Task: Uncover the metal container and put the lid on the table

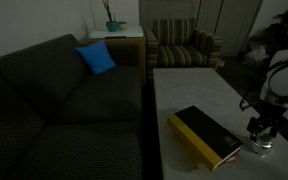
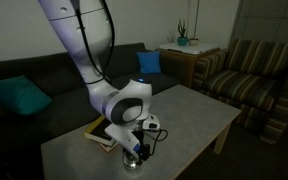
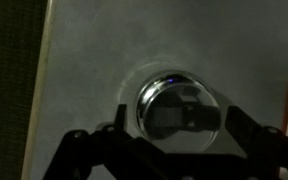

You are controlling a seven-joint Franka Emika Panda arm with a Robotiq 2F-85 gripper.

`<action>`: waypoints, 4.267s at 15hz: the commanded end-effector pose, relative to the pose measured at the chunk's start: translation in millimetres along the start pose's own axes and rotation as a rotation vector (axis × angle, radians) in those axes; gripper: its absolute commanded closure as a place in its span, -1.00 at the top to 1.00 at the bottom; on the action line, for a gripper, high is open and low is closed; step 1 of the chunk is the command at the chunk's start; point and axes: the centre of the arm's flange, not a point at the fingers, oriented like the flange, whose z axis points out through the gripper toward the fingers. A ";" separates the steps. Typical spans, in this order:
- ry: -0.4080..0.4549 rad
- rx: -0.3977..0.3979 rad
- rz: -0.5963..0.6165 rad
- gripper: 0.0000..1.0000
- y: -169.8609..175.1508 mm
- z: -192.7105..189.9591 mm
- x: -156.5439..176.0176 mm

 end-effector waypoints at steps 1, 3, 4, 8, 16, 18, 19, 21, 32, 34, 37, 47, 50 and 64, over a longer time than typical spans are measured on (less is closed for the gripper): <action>0.006 0.002 -0.024 1.00 2.9 -2.1 -4.3; 0.007 0.004 -0.031 1.00 2.9 -1.0 -3.6; 0.008 0.006 -0.032 0.50 2.9 -1.6 -4.3; 0.014 0.011 -0.035 0.04 1.5 -3.9 -5.3; 0.021 0.021 -0.203 -0.11 -27.1 -16.9 5.7; 0.024 0.009 -0.223 -0.11 -32.4 -19.7 6.9; 0.026 0.005 -0.222 -0.11 -32.4 -21.1 6.1; 0.038 0.003 -0.226 -0.11 -32.4 -25.6 1.4; 0.021 -0.027 -0.128 -0.11 -35.7 -55.7 -67.3; 0.007 -0.035 -0.091 -0.11 -25.6 -51.0 -81.6; -0.010 -0.037 -0.077 -0.11 -8.9 -41.0 -94.5; 0.013 0.068 0.007 -0.11 50.3 -1.0 -35.8; -0.016 0.079 0.028 -0.11 49.8 10.9 -17.5; -0.142 0.109 0.286 -0.11 63.4 48.2 13.6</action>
